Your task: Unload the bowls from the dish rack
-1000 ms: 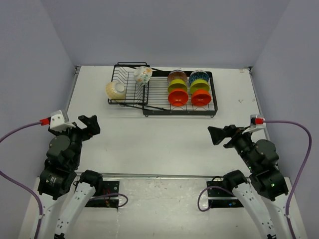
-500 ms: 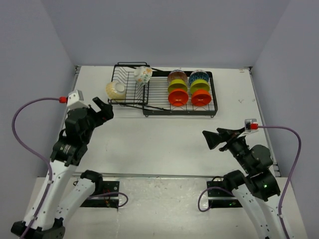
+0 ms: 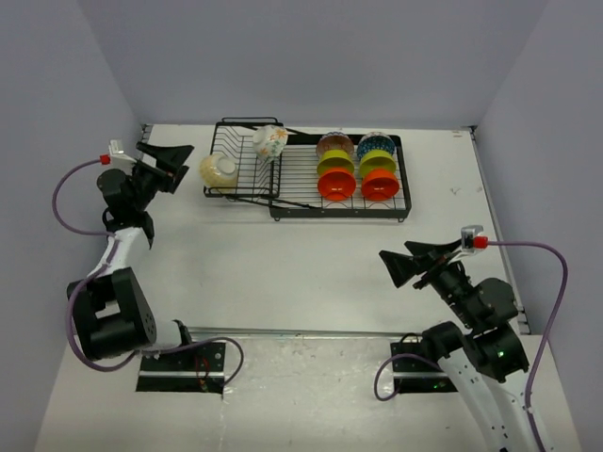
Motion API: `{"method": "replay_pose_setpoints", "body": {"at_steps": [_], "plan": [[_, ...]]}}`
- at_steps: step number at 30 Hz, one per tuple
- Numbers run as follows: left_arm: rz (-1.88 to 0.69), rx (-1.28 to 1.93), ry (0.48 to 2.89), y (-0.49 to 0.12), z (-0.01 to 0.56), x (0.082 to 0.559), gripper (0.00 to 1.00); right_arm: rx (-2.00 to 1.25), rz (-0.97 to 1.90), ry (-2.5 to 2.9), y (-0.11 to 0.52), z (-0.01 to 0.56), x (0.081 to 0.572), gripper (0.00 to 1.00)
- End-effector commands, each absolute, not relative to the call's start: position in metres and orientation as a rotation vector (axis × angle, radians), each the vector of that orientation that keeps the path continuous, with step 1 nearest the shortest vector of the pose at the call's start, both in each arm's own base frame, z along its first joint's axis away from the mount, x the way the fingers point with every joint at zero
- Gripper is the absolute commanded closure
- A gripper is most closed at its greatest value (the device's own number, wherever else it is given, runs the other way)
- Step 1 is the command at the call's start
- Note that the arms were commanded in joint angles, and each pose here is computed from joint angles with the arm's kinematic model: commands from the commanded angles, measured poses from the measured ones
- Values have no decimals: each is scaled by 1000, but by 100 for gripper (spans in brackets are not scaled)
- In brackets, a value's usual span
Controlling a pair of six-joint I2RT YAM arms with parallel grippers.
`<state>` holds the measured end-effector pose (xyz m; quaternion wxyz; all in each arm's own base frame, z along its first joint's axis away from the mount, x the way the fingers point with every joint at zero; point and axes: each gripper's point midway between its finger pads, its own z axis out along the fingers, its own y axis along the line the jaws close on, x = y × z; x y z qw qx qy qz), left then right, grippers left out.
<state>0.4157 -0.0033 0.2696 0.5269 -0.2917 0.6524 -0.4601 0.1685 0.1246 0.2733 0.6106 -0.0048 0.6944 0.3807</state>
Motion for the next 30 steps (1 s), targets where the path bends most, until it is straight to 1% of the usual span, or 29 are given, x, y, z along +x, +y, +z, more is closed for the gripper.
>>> {"method": "replay_pose_setpoints", "body": {"at_steps": [1, 5, 10, 13, 18, 22, 30], "plan": [[-1225, -357, 1399, -29, 328, 397, 0, -61, 925, 1553, 132, 284, 163, 1], [-1227, -405, 1392, -14, 307, 420, 0, -83, 934, 1538, 133, 286, 159, 1], [-1235, -478, 1373, -1, 286, 427, 0, -95, 940, 1508, 131, 291, 152, 1], [-1270, -529, 1384, 3, 264, 436, 0, -107, 944, 1491, 132, 292, 151, 1], [-1323, -495, 1298, 5, 263, 433, 0, -112, 944, 1500, 133, 290, 152, 1], [-1339, -541, 1335, 8, 237, 442, 0, -120, 953, 1511, 136, 286, 153, 1], [-1409, -577, 1353, 6, 209, 448, 2, -124, 952, 1523, 138, 282, 156, 1]]}}
